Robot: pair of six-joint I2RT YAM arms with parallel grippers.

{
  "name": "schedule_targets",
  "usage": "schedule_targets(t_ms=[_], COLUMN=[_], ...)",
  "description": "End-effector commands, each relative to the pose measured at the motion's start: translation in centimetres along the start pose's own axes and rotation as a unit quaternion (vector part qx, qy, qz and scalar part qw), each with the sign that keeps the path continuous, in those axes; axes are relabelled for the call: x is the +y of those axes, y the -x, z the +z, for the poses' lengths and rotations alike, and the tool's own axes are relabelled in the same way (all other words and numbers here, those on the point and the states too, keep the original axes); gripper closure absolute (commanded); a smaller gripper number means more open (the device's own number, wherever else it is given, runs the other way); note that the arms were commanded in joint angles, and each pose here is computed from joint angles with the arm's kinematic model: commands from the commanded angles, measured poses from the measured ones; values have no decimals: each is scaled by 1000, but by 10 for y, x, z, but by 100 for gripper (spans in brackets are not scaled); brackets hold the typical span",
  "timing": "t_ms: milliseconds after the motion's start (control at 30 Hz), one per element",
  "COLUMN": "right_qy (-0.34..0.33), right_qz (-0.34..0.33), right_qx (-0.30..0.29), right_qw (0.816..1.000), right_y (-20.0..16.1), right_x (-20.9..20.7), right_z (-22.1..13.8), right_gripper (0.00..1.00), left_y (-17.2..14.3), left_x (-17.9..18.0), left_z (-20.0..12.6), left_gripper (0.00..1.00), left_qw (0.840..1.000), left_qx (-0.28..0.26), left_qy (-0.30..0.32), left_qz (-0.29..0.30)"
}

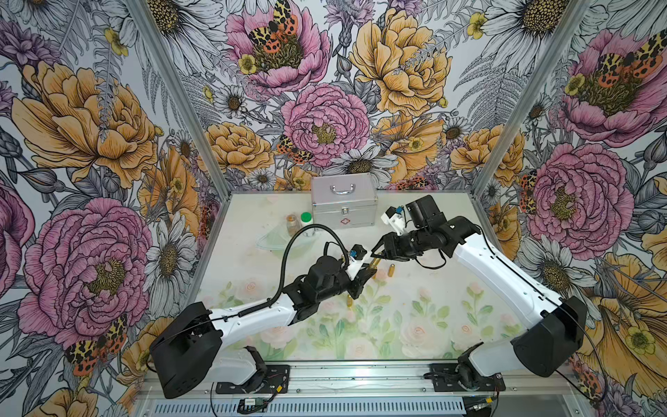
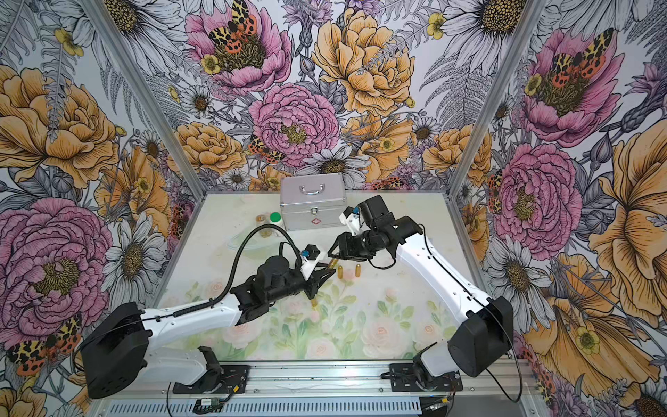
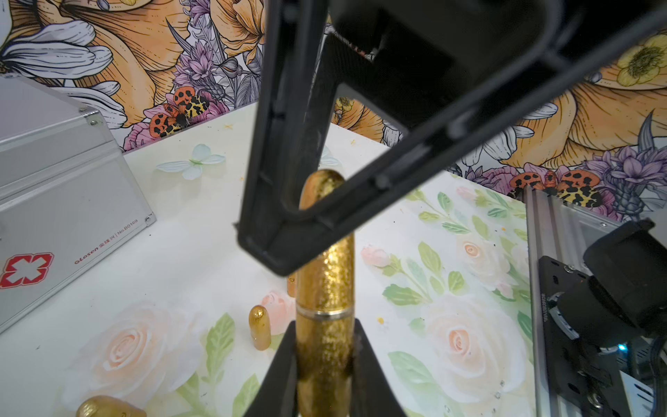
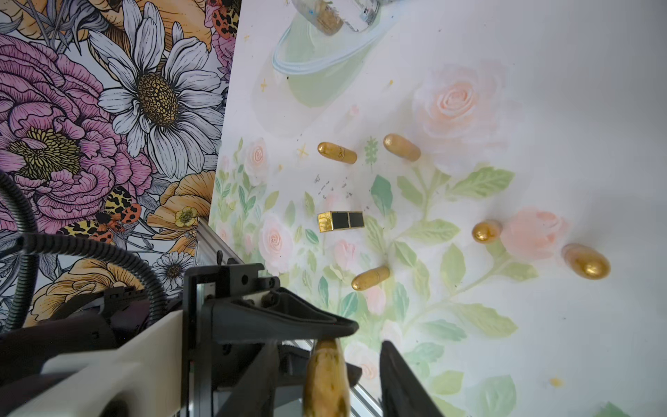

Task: Open the lipstick cap
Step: Open the cover of the lipstick.

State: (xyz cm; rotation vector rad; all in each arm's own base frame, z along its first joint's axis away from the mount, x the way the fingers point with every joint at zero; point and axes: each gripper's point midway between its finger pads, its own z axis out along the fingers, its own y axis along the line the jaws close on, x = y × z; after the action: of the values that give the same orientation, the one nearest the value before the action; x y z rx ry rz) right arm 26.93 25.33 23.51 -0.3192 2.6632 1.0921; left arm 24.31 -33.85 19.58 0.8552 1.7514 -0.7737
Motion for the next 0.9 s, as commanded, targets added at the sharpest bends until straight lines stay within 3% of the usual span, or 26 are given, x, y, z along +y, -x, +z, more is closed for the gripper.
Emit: schedule_targets(t_ms=[0,333,867], right_qy=[19,31,53], right_qz=[-7,-6,3], right_qx=[-12,-22,-21], right_qw=[1000,999,998], right_y=[5,2,5], right_x=[8,13,17], right_z=[4,-1,10], right_gripper=[55,66,72], left_y=[11,12,17], left_x=[4,14,14], left_z=[-4,-4,-4], left_gripper=[100,100,100], left_qw=[1000,999,999], left_qx=[-10,-10,-11], left_qy=[17,47,48], left_qz=[-6,-11,-8])
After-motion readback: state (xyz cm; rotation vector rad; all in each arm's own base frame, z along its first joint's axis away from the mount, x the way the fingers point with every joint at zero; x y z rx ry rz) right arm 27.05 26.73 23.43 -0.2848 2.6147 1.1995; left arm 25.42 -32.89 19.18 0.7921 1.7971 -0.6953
